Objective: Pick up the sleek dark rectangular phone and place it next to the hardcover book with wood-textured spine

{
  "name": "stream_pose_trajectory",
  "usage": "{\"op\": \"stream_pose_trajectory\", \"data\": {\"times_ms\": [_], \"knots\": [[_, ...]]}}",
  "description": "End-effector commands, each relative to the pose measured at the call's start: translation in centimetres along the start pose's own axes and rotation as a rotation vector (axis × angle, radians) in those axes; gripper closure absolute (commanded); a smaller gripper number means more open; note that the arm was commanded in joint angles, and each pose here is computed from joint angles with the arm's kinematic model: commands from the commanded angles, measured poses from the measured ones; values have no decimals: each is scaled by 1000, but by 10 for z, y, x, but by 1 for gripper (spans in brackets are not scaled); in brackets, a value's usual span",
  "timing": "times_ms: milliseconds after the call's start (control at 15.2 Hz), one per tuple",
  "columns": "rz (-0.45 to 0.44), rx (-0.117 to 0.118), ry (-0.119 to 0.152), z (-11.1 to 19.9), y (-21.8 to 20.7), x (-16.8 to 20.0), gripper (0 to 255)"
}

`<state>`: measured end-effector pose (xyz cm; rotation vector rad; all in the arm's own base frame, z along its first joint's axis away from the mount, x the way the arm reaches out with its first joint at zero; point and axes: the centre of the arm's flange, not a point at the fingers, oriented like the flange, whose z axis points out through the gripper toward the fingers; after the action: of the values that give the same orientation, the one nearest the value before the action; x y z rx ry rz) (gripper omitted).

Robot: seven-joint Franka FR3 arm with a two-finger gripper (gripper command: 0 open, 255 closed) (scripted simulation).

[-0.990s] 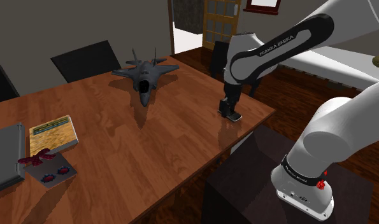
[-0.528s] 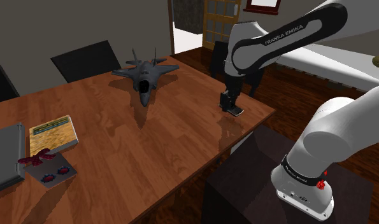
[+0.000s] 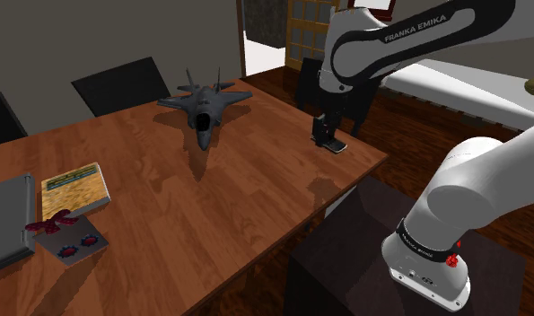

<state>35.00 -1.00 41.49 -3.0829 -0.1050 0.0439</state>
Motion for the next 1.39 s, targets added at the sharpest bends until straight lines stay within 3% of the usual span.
{"op": "stream_pose_trajectory", "data": {"times_ms": [0, 1320], "knots": [[0, 0, -1, -9, -2, -1, 255], [0, 0, -1, 3, -244, 104, 255]]}}
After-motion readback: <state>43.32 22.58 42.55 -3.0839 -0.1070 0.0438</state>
